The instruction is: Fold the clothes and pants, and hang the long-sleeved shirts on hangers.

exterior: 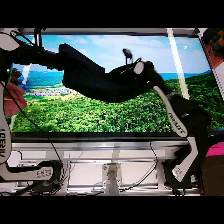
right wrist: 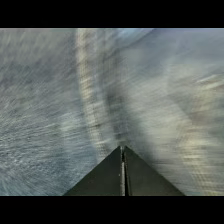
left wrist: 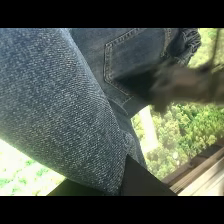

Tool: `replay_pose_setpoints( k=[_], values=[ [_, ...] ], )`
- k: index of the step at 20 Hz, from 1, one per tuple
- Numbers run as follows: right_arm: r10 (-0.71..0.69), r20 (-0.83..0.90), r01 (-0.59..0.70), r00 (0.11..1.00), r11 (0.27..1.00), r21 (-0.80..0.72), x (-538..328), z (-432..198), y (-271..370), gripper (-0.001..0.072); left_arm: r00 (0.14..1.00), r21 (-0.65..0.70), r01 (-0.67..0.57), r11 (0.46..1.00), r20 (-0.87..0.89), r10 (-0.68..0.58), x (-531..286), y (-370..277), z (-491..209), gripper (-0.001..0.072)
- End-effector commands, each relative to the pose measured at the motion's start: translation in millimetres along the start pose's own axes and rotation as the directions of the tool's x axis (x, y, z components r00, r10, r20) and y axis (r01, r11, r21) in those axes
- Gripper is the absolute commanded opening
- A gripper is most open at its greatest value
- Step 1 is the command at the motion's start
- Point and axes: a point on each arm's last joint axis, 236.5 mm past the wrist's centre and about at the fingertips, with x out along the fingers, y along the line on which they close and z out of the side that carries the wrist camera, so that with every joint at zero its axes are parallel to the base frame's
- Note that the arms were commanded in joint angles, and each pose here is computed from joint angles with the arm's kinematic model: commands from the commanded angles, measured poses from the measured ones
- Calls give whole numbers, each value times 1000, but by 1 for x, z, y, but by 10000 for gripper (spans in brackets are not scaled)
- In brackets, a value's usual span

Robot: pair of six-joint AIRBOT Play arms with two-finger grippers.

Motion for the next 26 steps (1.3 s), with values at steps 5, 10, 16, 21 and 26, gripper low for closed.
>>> replay_pose_setpoints(
  k=[5,10,16,21,26],
  values=[
    [189,-134,-161,973,967,200,67,-69,97,35,995,-5,-5,1000,104,5,-1,0,25,25],
    [320,-122,-295,939,937,188,79,-83,178,35,990,-8,0,1000,143,1,-2,-2,34,26],
    [198,-167,-164,966,967,194,59,-61,111,36,992,5,-11,1000,122,10,3,-2,29,26],
    [18,-68,-9,998,991,136,14,-13,57,35,997,29,-23,999,72,21,23,-4,19,25],
    [-175,98,166,980,982,95,-55,49,-10,37,1000,68,22,997,12,-23,59,-32,4,25]
  ],
)
